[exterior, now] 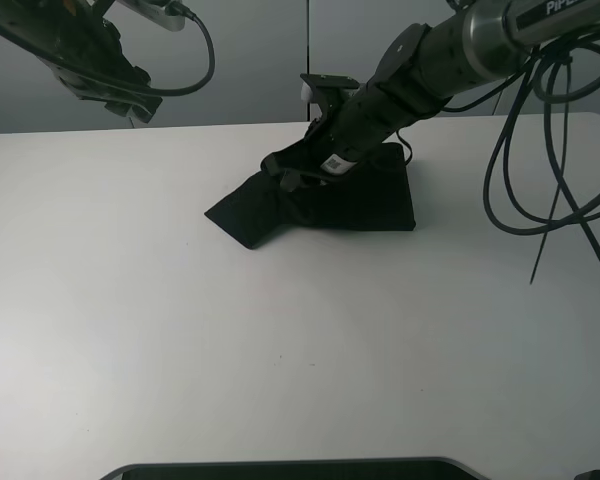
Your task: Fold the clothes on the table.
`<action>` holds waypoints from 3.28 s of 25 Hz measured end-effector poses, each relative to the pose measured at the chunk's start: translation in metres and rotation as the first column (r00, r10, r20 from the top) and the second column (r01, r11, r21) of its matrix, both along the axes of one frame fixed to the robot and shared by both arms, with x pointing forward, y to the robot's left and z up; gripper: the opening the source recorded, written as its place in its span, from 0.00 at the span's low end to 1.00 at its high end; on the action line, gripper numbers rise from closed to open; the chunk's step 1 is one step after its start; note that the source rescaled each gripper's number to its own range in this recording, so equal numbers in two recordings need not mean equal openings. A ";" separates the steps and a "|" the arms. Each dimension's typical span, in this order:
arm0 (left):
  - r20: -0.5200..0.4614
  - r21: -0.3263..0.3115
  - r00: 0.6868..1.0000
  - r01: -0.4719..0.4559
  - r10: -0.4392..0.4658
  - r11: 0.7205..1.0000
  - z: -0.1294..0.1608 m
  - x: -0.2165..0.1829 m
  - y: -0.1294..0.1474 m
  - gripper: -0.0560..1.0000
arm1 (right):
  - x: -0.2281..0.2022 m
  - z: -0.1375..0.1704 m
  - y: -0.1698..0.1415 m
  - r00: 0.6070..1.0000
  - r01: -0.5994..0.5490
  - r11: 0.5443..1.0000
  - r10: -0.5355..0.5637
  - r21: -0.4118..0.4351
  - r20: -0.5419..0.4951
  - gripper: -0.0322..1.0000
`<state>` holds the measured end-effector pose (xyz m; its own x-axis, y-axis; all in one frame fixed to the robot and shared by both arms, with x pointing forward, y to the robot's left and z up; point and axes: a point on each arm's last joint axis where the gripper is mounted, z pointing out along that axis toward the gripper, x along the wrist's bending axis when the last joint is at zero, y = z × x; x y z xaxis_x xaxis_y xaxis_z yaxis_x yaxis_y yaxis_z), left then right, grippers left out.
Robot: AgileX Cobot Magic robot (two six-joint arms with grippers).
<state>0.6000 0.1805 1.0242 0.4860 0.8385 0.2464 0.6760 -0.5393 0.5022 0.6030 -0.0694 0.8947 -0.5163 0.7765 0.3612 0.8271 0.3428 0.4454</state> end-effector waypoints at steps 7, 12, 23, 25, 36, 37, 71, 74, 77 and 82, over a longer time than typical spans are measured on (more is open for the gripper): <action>0.000 0.000 1.000 0.000 0.000 1.000 0.000 0.000 0.000 0.70 | -0.006 0.004 0.015 1.000 -0.023 0.997 0.023 0.074 0.001 0.59; 0.009 -0.003 1.000 0.003 -0.003 1.000 0.000 0.001 0.000 0.70 | -0.020 0.009 0.040 0.994 -0.110 0.989 0.108 0.096 0.021 0.60; 0.019 -0.007 1.000 0.004 -0.004 1.000 0.003 0.000 0.000 0.70 | -0.030 0.011 0.058 0.987 -0.155 0.983 0.149 0.094 0.066 0.60; 0.034 -0.012 0.999 0.005 -0.004 1.000 0.009 -0.002 0.000 0.70 | -0.030 0.011 0.058 0.986 -0.157 0.983 0.151 0.093 0.072 0.60; 0.207 -0.067 0.978 0.018 -0.004 0.998 0.069 -0.025 0.009 0.70 | -0.027 -0.016 0.058 0.992 -0.125 0.989 0.123 0.073 0.040 0.60; 0.225 -0.074 0.974 0.020 -0.003 0.997 0.076 -0.029 0.010 0.70 | -0.027 -0.016 0.058 0.992 -0.124 0.989 0.121 0.076 0.039 0.60; 0.534 -0.127 0.843 0.004 0.065 0.992 0.198 -0.142 0.059 0.70 | -0.053 0.111 0.022 0.846 -0.247 0.842 0.429 -0.480 0.316 0.76; 0.565 -0.160 0.819 -0.010 0.100 0.987 0.212 -0.168 0.070 0.70 | -0.057 0.129 0.002 0.857 -0.176 0.785 0.419 -0.594 0.299 0.76; 0.576 -0.162 0.809 -0.031 0.120 0.986 0.220 -0.191 0.080 0.70 | -0.060 0.149 -0.015 0.859 -0.097 0.728 0.405 -0.678 0.312 0.76; 0.563 -0.151 0.810 -0.090 0.161 0.984 0.225 -0.220 0.096 0.70 | -0.072 0.195 -0.037 0.836 0.058 0.738 0.332 -0.672 0.437 0.79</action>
<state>0.3795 0.2768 1.2491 0.1757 0.9212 0.3471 0.3058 -0.3862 0.8703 0.5308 -0.1065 1.0893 -0.5837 0.6136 -0.5318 0.4681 0.7894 0.3971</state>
